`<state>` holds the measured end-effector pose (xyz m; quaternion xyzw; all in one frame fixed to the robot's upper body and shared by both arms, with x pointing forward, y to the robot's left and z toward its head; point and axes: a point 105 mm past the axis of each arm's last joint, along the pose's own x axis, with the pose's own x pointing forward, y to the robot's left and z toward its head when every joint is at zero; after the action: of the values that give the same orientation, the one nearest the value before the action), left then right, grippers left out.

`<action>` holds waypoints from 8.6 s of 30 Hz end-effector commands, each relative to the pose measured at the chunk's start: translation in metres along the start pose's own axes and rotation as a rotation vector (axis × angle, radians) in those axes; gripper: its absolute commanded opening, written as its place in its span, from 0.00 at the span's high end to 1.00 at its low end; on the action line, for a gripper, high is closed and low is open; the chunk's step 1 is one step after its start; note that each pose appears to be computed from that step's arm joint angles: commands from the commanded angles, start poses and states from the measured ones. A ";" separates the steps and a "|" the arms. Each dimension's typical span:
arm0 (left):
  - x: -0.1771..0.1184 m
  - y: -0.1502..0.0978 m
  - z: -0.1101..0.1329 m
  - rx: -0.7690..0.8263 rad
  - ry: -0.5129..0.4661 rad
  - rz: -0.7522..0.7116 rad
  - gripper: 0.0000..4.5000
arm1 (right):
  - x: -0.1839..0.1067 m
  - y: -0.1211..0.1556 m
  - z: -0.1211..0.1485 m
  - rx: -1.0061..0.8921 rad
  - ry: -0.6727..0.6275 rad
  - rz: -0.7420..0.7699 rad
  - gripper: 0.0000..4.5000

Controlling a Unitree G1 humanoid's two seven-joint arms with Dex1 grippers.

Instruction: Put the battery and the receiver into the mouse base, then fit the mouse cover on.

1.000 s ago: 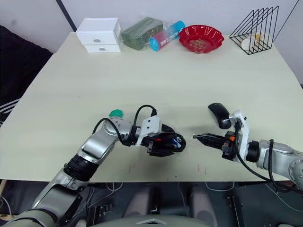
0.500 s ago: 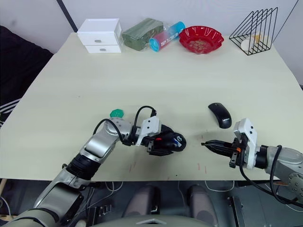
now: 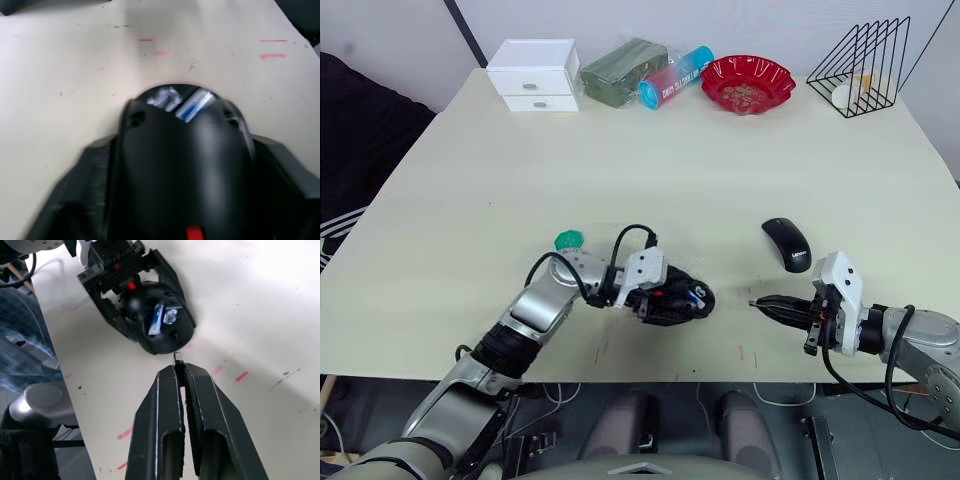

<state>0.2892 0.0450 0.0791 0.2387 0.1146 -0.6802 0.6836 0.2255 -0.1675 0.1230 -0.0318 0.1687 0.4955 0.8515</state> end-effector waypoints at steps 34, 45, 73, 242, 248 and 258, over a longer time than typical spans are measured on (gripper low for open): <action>-0.005 -0.008 -0.006 -0.057 0.102 0.115 0.33 | 0.071 0.019 0.063 -0.163 0.461 -0.039 1.00; -0.004 -0.008 -0.008 -0.072 0.105 0.116 0.33 | 0.082 0.018 0.067 -0.202 0.512 -0.050 1.00; 0.007 -0.012 -0.013 -0.039 0.135 0.093 0.33 | 0.106 0.013 0.066 -0.186 0.761 -0.045 1.00; -0.005 -0.011 -0.015 -0.081 0.158 0.110 0.33 | 0.091 0.011 0.021 -0.208 -0.122 -0.013 0.99; -0.005 -0.013 -0.016 -0.082 0.162 0.106 0.33 | 0.091 0.013 0.018 -0.217 -0.089 0.013 0.99; -0.004 -0.014 -0.016 -0.081 0.158 0.106 0.33 | 0.095 0.010 0.016 -0.217 -0.068 0.006 0.99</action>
<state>0.2820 0.0488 0.0796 0.2700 0.1491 -0.6214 0.7202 0.2645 -0.0831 0.1021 -0.1006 0.0986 0.5072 0.8502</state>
